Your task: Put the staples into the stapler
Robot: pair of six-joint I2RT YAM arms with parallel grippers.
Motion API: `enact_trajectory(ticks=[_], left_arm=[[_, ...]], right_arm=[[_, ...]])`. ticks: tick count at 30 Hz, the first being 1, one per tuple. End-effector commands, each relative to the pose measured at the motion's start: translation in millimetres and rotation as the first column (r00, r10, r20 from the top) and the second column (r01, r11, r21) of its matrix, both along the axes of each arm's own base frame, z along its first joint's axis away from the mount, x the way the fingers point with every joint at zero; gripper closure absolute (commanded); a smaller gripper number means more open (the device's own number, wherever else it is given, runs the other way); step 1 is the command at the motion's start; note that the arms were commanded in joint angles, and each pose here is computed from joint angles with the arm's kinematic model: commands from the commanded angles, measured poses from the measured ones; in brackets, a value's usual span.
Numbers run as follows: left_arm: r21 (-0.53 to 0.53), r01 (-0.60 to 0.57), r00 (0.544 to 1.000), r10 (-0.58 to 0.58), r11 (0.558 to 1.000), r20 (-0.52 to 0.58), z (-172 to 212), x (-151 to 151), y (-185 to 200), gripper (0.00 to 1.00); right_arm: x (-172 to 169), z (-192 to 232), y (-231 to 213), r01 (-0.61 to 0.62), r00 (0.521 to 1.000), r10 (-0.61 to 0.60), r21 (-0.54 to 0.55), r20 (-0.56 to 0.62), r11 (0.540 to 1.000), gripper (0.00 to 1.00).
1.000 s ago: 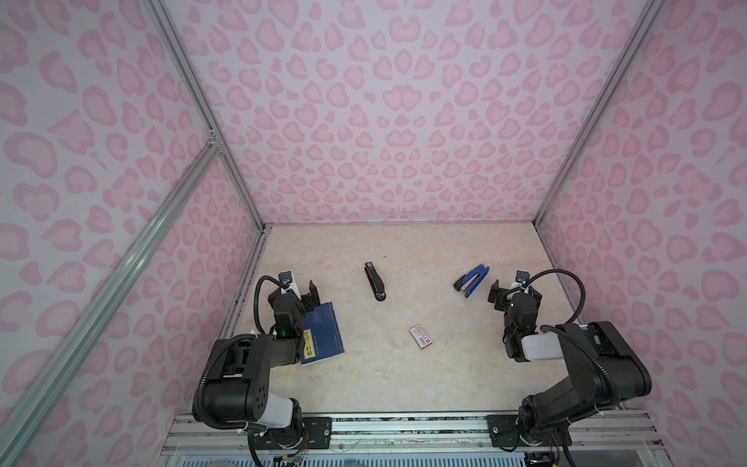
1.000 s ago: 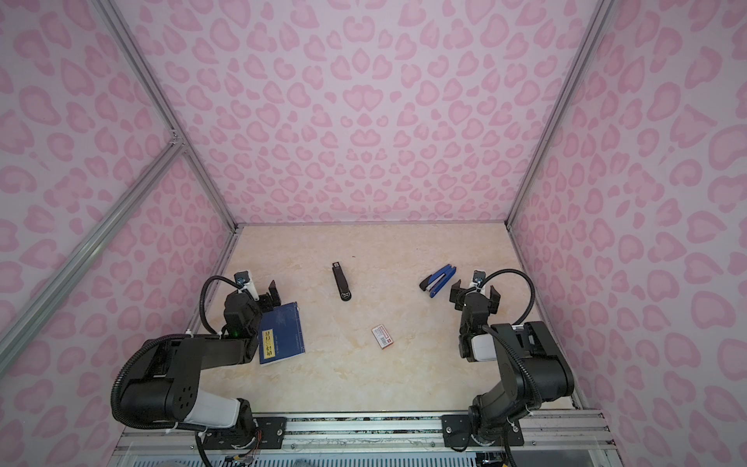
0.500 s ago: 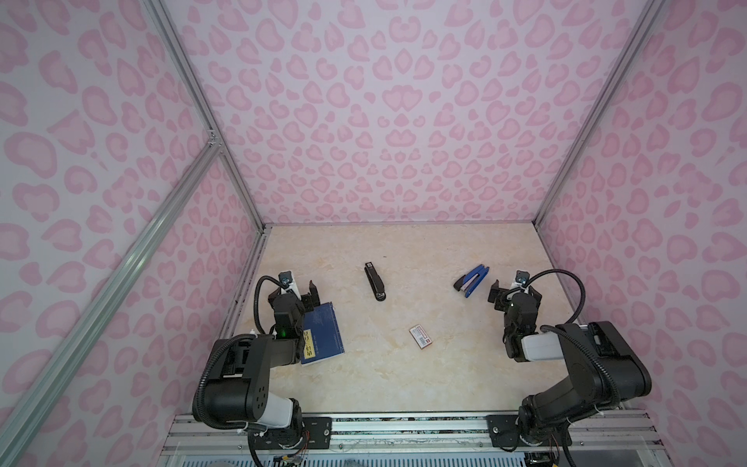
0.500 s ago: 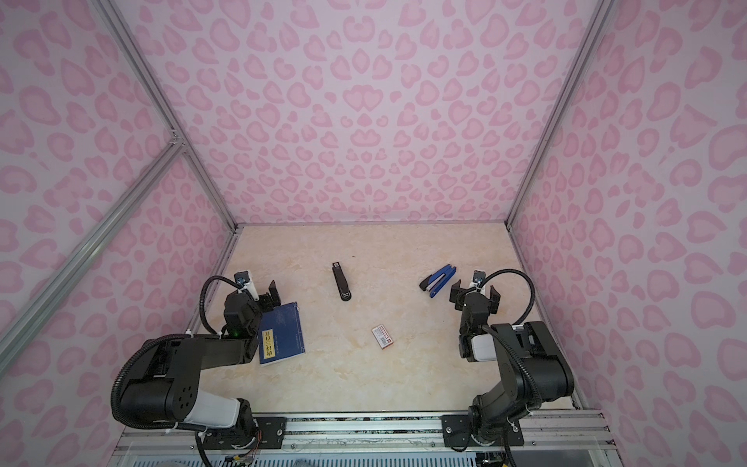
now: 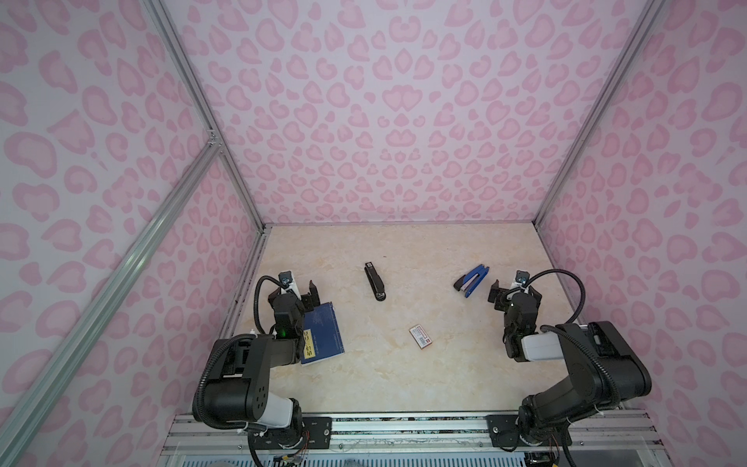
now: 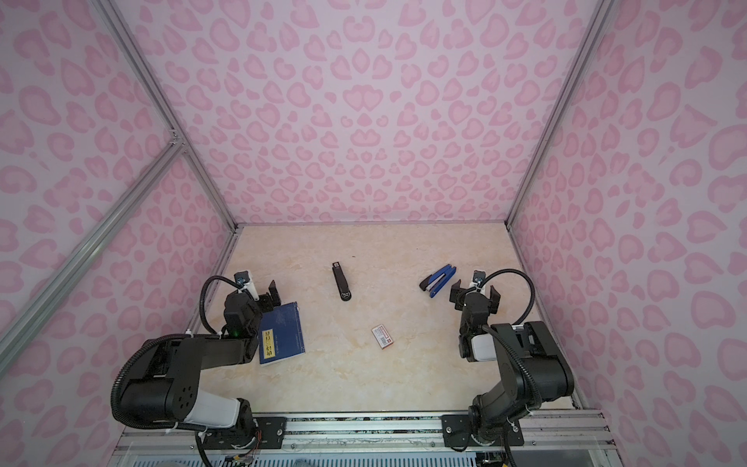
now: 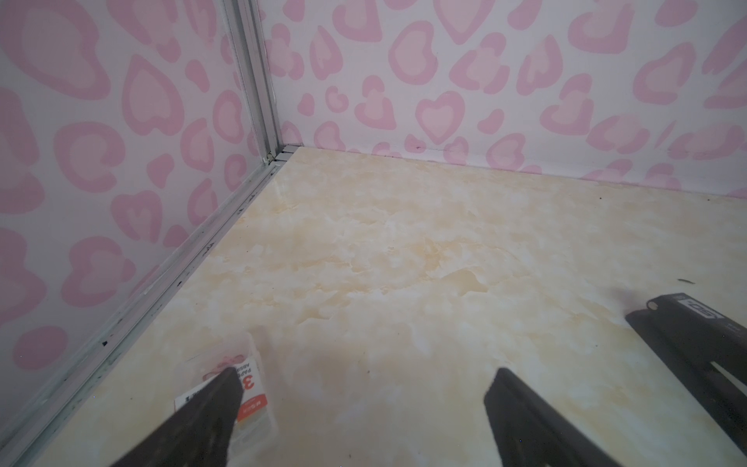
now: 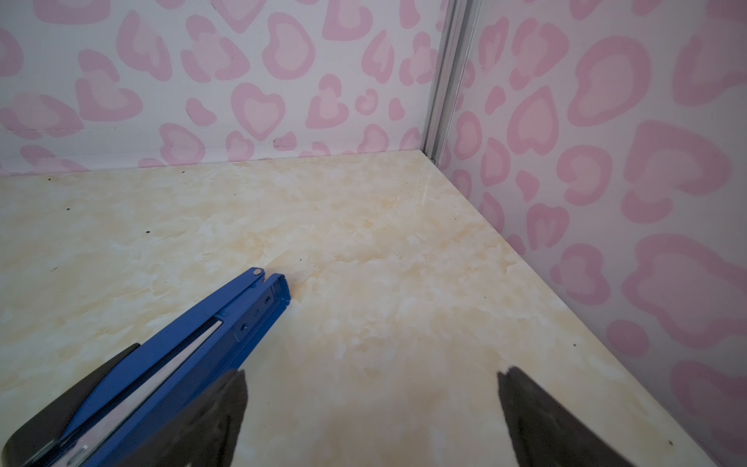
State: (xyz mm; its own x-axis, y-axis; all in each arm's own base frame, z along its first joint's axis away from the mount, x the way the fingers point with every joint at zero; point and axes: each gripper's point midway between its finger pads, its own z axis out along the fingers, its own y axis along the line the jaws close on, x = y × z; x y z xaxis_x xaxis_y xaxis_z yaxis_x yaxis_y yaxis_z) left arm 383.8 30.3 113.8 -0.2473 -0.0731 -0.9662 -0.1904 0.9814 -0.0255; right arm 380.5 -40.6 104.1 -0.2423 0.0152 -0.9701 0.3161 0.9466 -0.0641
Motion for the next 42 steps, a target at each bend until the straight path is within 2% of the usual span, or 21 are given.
enact_trajectory(ticks=[1, 4, 7, 10, 11, 13, 14, 15, 16, 17, 18, 20, 21, 23, 25, 27, 31, 36, 38, 42], left_arm=[[0.007, 0.012, 1.0, -0.012, 1.0, 0.0, 14, 7, -1, 0.02], [0.01, -0.005, 0.997, 0.005, 1.0, -0.078, 24, 19, 2, 0.02], [0.011, -0.046, 0.995, 0.047, 0.999, -0.088, 35, 21, 8, 0.02], [-0.073, -0.074, 0.996, 0.07, 0.995, -0.057, 56, 21, 9, 0.02], [-0.153, -0.09, 0.996, 0.085, 0.984, -0.04, 65, 22, 8, 0.02], [-0.332, -0.174, 0.984, 0.149, 0.927, -0.1, 64, 18, 9, 0.02], [-0.401, -0.16, 0.985, 0.119, 0.902, -0.126, 68, 21, 3, 0.02], [-0.434, -0.112, 0.987, 0.049, 0.894, -0.153, 68, 24, -9, 0.01], [-0.467, -0.064, 0.983, -0.025, 0.882, -0.183, 66, 27, -23, 0.06], [-0.507, -0.034, 0.974, -0.085, 0.861, -0.21, 64, 29, -34, 0.13], [-0.538, -0.033, 0.964, -0.116, 0.842, -0.241, 60, 28, -42, 0.15], [-0.581, -0.033, 0.939, -0.174, 0.813, -0.297, 51, 23, -61, 0.17], [-0.588, -0.031, 0.927, -0.196, 0.808, -0.32, 46, 19, -69, 0.17], [-0.589, -0.03, 0.897, -0.238, 0.808, -0.373, 37, 8, -88, 0.07], [-0.592, -0.015, 0.87, -0.281, 0.806, -0.405, 31, -3, -107, 0.06], [-0.598, -0.002, 0.843, -0.32, 0.802, -0.432, 24, -15, -123, 0.08], [-0.611, 0.007, 0.812, -0.361, 0.792, -0.459, 15, -38, -143, 0.16], [-0.637, 0.042, 0.795, -0.412, 0.769, -0.445, 15, -59, -160, 0.23], [-0.637, 0.057, 0.788, -0.427, 0.768, -0.445, 17, -63, -165, 0.27], [-0.626, 0.024, 0.775, -0.41, 0.78, -0.481, 17, -62, -170, 0.27]], right_arm=[[-3, 11, -7, 0.053, 0.998, -0.053, -0.009, 0.021, 0.999, 0.0], [-1, 28, -3, 0.04, 0.999, -0.04, -0.024, 0.008, 0.999, 0.0], [-2, 48, 0, 0.051, 0.999, -0.05, -0.031, 0.012, 0.998, 0.0], [-6, 73, -4, 0.077, 0.993, -0.086, 0.107, 0.08, 0.991, 0.0], [-10, 80, -5, 0.084, 0.989, -0.109, 0.216, 0.104, 0.973, 0.0], [-21, 77, -17, 0.148, 0.976, -0.2, 0.427, 0.08, 0.892, 0.0], [-16, 82, -7, 0.049, 0.988, -0.113, 0.476, 0.107, 0.878, 0.01], [-13, 87, 1, -0.031, 0.99, -0.043, 0.497, 0.137, 0.867, 0.08], [-11, 91, 7, -0.076, 0.989, 0.002, 0.507, 0.146, 0.858, 0.12], [-11, 94, 13, -0.104, 0.989, 0.033, 0.513, 0.145, 0.852, 0.16], [-11, 98, 18, -0.136, 0.986, 0.066, 0.506, 0.153, 0.852, 0.18], [-16, 100, 25, -0.155, 0.985, 0.083, 0.549, 0.154, 0.821, 0.23], [-18, 100, 28, -0.163, 0.984, 0.095, 0.563, 0.148, 0.81, 0.24], [-23, 98, 40, -0.186, 0.982, 0.154, 0.593, 0.104, 0.784, 0.25], [-27, 95, 57, -0.228, 0.969, 0.238, 0.618, 0.068, 0.752, 0.25], [-34, 94, 74, -0.278, 0.948, 0.311, 0.632, 0.061, 0.724, 0.23], [-53, 89, 101, -0.328, 0.911, 0.411, 0.617, 0.008, 0.715, 0.21], [-73, 85, 128, -0.394, 0.858, 0.514, 0.643, 0.0, 0.657, 0.31], [-78, 83, 136, -0.409, 0.844, 0.536, 0.64, -0.006, 0.651, 0.32], [-83, 75, 145, -0.41, 0.833, 0.553, 0.645, -0.024, 0.645, 0.33]])
